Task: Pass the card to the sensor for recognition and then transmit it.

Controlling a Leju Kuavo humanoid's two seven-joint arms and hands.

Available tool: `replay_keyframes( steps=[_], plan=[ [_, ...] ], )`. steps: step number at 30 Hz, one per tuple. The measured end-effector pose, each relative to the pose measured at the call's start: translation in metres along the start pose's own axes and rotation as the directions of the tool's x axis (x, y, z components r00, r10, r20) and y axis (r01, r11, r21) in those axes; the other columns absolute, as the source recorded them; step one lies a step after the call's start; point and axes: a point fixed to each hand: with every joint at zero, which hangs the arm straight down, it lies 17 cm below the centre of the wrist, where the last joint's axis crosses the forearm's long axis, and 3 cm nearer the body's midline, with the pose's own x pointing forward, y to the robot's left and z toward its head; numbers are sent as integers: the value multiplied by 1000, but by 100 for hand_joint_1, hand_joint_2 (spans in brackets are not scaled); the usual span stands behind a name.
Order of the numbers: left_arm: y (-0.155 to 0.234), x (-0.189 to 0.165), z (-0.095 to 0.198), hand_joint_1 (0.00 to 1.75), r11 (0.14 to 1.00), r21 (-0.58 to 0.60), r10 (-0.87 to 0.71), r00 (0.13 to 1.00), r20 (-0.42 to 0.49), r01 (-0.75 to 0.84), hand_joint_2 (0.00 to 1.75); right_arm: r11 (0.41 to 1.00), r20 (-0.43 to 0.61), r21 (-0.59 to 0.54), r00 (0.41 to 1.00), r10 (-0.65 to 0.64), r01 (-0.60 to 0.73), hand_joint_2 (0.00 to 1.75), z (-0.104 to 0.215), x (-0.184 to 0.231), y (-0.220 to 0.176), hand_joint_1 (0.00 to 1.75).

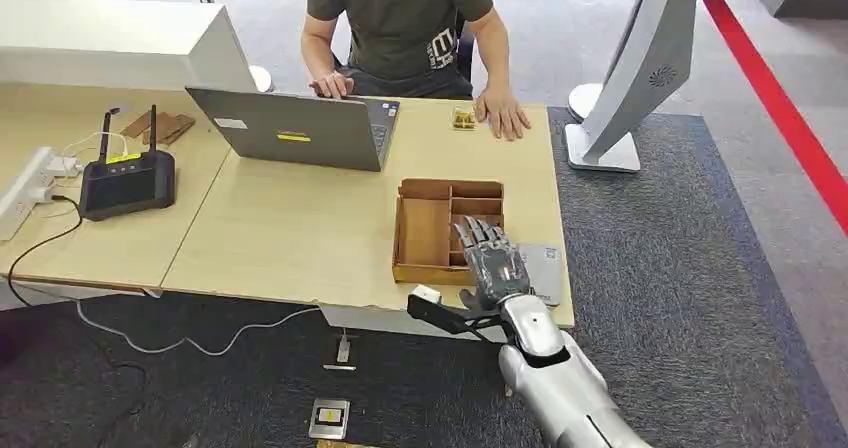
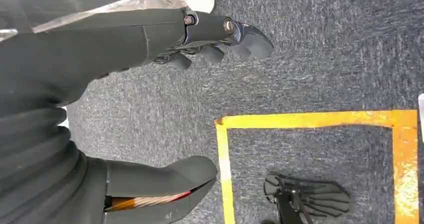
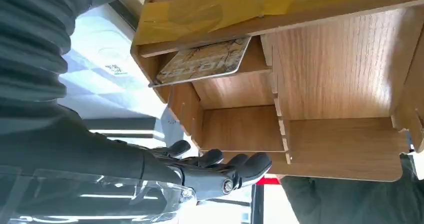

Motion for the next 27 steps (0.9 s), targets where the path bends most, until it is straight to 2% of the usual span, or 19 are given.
replay_keyframes(
  steps=[15,16,17,27],
  plan=[
    [3,1,1,0,1000,0,-11,1000,10,11,175,1000,-43,-1,999,-6,6,175,2,-14,1,0],
    [3,1,1,0,1000,0,-12,1000,9,12,175,1000,-46,0,999,-6,6,175,2,-15,2,93],
    [3,1,1,0,1000,0,-14,1000,9,14,175,1000,-49,1,999,-9,9,175,2,-16,2,175],
    [2,0,1,0,1000,-4,-17,1000,8,17,175,999,-61,-5,997,-40,40,175,2,-22,0,175]
  ],
)
